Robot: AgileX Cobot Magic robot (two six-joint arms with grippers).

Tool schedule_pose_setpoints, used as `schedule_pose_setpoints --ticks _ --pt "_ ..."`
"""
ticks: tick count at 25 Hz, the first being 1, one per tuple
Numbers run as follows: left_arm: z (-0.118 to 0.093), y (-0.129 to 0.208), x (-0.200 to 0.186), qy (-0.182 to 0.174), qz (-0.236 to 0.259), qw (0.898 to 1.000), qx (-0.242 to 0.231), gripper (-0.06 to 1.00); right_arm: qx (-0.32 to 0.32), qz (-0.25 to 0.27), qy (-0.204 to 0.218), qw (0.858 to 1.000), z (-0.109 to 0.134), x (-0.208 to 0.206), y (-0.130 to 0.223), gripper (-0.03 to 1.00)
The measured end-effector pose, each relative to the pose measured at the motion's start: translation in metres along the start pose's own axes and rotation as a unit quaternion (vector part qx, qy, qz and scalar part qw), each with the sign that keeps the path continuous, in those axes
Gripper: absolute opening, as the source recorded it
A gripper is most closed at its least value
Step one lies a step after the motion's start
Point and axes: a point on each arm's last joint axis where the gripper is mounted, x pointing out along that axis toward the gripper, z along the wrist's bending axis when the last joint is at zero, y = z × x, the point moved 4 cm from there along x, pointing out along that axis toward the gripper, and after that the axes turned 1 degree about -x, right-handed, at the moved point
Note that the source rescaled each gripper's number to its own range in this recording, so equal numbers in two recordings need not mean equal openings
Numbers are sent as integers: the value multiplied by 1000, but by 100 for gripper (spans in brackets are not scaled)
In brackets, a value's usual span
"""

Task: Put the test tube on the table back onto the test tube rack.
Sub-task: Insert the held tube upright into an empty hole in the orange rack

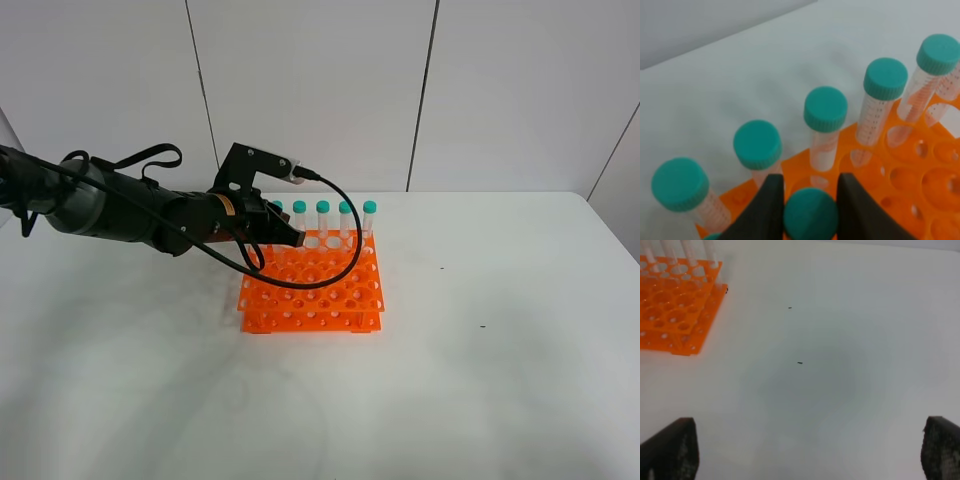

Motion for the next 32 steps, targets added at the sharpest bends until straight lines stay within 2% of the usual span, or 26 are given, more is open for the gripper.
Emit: schedule_pose_setpoints --ticks 15,32 --pt "-1 2 9 4 -12 1000 8 0 0 0 0 1000 0 0 0 98" --pt "-1 2 7 3 -4 1000 4 0 0 0 0 1000 0 0 0 98"
